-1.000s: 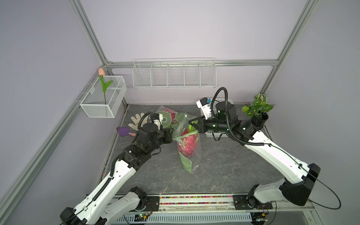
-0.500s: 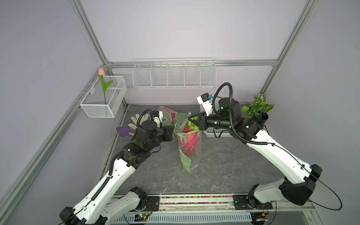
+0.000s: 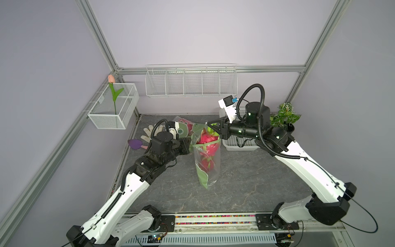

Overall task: Open the zip-top bag and take out the dragon fruit
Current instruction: Pick up the dragon fruit from the zipper food storage bag.

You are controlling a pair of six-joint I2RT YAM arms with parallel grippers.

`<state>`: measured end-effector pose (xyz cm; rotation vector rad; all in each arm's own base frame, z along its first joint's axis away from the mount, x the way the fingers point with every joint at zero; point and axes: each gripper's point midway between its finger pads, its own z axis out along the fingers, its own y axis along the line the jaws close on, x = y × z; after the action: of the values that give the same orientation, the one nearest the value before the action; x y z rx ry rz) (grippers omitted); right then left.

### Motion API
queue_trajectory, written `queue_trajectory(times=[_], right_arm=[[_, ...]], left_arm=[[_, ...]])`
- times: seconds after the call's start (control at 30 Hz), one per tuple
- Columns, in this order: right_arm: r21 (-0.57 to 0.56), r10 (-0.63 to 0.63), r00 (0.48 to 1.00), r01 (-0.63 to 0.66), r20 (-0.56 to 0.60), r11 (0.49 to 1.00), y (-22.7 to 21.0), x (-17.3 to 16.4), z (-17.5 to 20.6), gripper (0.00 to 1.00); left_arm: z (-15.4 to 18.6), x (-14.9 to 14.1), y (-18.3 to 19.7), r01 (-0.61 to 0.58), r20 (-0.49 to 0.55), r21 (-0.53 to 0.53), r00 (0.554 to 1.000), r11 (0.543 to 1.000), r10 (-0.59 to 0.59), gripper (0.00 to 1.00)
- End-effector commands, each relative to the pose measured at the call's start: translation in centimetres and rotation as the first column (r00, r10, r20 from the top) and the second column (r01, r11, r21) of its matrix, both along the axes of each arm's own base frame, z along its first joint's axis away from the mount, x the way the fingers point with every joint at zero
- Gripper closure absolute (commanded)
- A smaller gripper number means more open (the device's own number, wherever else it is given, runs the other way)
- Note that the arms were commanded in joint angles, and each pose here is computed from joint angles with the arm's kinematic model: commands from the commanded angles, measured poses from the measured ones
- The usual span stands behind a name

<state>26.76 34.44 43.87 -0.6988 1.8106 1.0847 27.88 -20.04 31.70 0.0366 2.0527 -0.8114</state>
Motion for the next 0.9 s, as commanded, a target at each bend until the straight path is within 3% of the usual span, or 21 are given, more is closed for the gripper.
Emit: queue_trajectory(times=[0.0, 0.13, 0.4, 0.43, 0.57, 0.87], right_arm=[[0.021, -0.047, 0.989, 0.045, 0.140, 0.999, -1.5, 0.1, 3.1, 0.93], [0.027, -0.086, 0.978, 0.082, 0.192, 0.996, -2.5, 0.2, 4.2, 0.93], [0.067, -0.113, 0.966, 0.100, 0.235, 0.993, -2.9, 0.3, 5.9, 0.93], [0.067, -0.111, 0.966, 0.098, 0.234, 0.993, -2.8, 0.3, 5.9, 0.93], [0.079, -0.114, 0.962, 0.097, 0.250, 0.992, -2.8, 0.3, 6.4, 0.93], [0.079, -0.125, 0.952, 0.107, 0.279, 0.991, -2.7, 0.7, 7.8, 0.93]], left_arm=[[1.0, -0.1, 0.6, -0.019, 0.020, -0.008, 1.000, 1.000, 0.020, 0.91], [1.0, -0.1, 0.6, -0.024, 0.024, -0.008, 0.999, 1.000, 0.024, 1.00], [0.9, -0.1, 0.5, -0.018, 0.017, -0.011, 1.000, 1.000, 0.018, 1.00], [1.1, -0.2, 0.4, -0.011, 0.016, -0.014, 1.000, 1.000, 0.011, 0.99], [1.3, -0.5, 0.3, -0.006, -0.012, -0.028, 1.000, 1.000, 0.006, 0.82], [0.9, -0.2, -2.1, 0.067, -0.059, -0.103, 0.996, 0.992, -0.074, 0.76]])
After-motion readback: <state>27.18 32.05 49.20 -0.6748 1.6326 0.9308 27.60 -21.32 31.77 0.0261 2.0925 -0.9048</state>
